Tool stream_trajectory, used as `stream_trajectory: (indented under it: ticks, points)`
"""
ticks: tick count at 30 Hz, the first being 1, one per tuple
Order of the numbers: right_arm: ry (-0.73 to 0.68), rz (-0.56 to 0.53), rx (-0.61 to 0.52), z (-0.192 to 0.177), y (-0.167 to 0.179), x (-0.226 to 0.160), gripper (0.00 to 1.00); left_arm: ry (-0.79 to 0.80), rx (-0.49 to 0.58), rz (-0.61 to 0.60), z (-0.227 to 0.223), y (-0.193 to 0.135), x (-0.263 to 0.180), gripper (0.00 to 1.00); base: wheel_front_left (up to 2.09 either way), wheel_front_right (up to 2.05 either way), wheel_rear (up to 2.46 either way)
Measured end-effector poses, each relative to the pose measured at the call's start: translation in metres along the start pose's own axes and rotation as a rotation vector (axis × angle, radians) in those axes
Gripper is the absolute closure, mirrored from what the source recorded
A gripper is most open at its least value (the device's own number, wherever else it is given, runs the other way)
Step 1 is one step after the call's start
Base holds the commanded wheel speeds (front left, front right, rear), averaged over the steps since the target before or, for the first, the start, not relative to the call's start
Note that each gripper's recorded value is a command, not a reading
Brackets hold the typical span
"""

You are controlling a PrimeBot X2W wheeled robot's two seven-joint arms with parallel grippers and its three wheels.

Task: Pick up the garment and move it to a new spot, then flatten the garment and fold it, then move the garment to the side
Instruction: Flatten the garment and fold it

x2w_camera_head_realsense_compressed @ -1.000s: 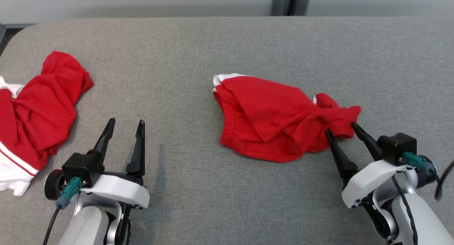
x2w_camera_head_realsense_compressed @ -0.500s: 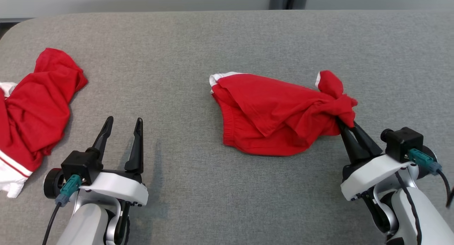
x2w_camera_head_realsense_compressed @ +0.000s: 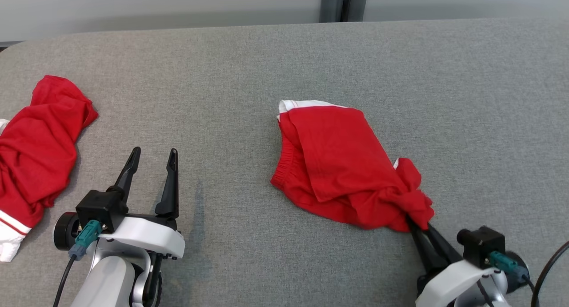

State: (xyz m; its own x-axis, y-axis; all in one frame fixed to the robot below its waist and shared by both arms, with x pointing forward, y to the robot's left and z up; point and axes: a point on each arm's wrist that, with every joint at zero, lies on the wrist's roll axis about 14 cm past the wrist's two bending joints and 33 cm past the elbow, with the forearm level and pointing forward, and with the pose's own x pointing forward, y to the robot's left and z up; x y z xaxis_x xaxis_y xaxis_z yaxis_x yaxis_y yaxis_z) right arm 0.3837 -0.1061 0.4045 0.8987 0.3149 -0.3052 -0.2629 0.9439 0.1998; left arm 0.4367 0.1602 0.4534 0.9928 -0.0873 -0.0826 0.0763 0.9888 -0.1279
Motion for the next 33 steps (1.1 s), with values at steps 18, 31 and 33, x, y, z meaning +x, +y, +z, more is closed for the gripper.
stream_trajectory:
  ticks: [18, 31, 33]
  points:
    - [-0.038, -0.029, 0.067, -0.004, 0.001, -0.004, 0.00, -0.002, -0.007, 0.010, 0.002, 0.000, -0.007, 0.00, 0.00, 0.00, 0.00]
    - [-0.272, -0.063, 0.044, 0.068, -0.009, -0.021, 0.00, -0.030, -0.008, 0.007, 0.013, -0.003, -0.015, 0.00, 0.00, 0.00, 0.00]
    - [-0.297, -0.074, 0.034, 0.077, -0.013, -0.023, 0.00, -0.033, -0.006, 0.009, 0.014, -0.003, -0.018, 0.00, 0.00, 0.00, 0.00]
